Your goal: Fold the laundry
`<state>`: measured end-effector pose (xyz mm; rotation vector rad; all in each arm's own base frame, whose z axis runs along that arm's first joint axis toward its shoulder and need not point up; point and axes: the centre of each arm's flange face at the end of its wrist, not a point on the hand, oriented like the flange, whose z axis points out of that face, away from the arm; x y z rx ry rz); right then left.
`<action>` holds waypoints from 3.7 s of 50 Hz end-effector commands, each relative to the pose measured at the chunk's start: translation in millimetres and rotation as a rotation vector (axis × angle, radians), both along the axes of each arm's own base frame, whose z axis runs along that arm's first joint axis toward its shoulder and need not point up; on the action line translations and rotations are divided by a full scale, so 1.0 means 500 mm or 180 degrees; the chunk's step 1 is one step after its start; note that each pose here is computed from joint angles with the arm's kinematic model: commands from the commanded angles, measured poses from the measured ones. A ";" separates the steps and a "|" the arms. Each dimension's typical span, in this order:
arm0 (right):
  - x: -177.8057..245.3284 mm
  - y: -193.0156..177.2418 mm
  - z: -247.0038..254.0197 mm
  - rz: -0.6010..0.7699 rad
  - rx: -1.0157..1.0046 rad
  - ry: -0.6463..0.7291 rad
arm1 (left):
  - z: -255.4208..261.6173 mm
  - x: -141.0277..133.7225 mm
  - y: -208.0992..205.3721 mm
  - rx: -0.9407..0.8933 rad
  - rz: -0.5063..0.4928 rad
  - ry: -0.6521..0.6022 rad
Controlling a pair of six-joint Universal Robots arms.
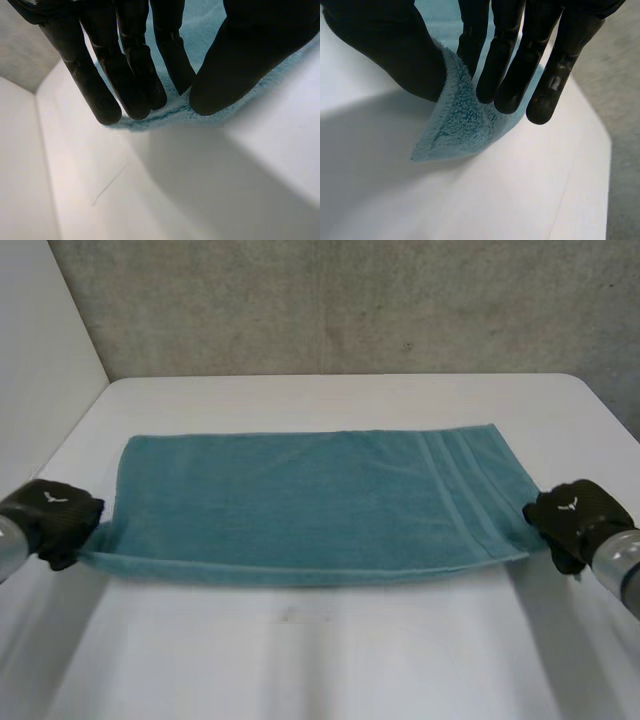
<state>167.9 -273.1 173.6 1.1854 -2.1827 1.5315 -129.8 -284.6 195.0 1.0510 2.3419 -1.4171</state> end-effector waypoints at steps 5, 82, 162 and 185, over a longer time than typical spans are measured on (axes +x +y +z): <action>-0.029 0.093 0.071 0.0356 0.0543 0.0790 | 0.069 0.002 0.110 -0.0132 0.0010 -0.0054; 0.010 -0.158 0.114 -0.0486 -0.0284 -0.0952 | 0.050 -0.159 -0.085 -0.1239 -0.0202 0.1566; 0.261 -0.176 0.133 0.0577 -0.1503 -0.0538 | -0.018 -0.151 -0.031 -0.0820 0.0232 0.2102; 0.490 0.063 0.013 0.1549 -0.0910 -0.0814 | -0.019 -0.163 -0.021 -0.0779 0.0173 0.2105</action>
